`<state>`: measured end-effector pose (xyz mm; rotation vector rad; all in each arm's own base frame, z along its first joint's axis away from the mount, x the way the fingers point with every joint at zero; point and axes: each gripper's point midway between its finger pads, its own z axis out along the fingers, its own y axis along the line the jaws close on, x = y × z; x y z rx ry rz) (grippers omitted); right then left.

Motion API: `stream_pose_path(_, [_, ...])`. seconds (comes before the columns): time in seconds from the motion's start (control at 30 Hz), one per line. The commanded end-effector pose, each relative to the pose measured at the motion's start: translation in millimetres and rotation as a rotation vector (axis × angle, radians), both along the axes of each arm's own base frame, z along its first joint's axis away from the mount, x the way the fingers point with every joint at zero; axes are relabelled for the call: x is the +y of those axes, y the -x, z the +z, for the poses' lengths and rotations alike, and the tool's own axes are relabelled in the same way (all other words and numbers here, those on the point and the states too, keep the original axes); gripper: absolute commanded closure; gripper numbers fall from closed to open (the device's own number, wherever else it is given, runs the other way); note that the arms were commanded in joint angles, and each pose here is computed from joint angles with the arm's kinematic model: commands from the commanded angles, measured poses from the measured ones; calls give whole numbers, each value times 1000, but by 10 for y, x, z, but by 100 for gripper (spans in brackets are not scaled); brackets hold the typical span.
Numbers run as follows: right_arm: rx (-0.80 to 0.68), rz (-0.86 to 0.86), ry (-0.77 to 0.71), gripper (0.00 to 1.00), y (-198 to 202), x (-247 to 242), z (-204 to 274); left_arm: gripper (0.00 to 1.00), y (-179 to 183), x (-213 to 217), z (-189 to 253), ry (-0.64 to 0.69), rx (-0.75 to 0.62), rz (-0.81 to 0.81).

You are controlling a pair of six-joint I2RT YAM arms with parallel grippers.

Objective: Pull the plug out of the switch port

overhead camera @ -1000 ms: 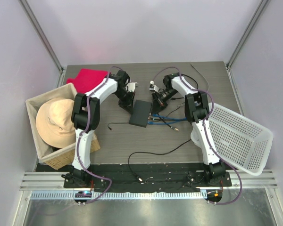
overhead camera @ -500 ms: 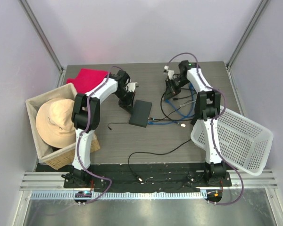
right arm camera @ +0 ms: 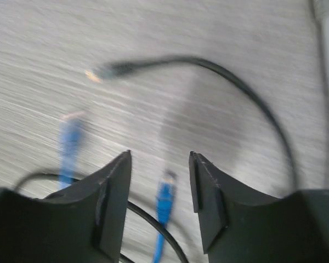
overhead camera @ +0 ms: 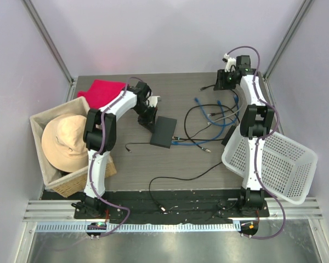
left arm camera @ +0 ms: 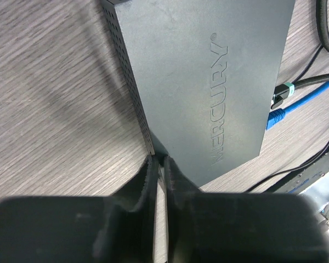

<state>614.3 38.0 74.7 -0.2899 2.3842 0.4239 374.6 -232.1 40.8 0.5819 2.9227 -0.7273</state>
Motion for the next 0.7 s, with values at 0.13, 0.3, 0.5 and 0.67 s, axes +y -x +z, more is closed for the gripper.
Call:
stream_pose_path(0.13, [44, 313, -373, 45, 578, 1252, 606, 66, -77, -3, -357, -52, -39, -62])
stream_pose_path(0.3, [287, 458, -353, 74, 1441, 1720, 68, 63, -177, -38, -112, 1, -83, -54])
stream_pose_path(0.5, [398, 521, -328, 91, 1973, 1912, -177, 62, -262, -13, 32, 9, -127, -44])
stream_pose_path(0.67, [441, 542, -294, 90, 2047, 2030, -387, 62, -237, 11, -8, -2, -122, -44])
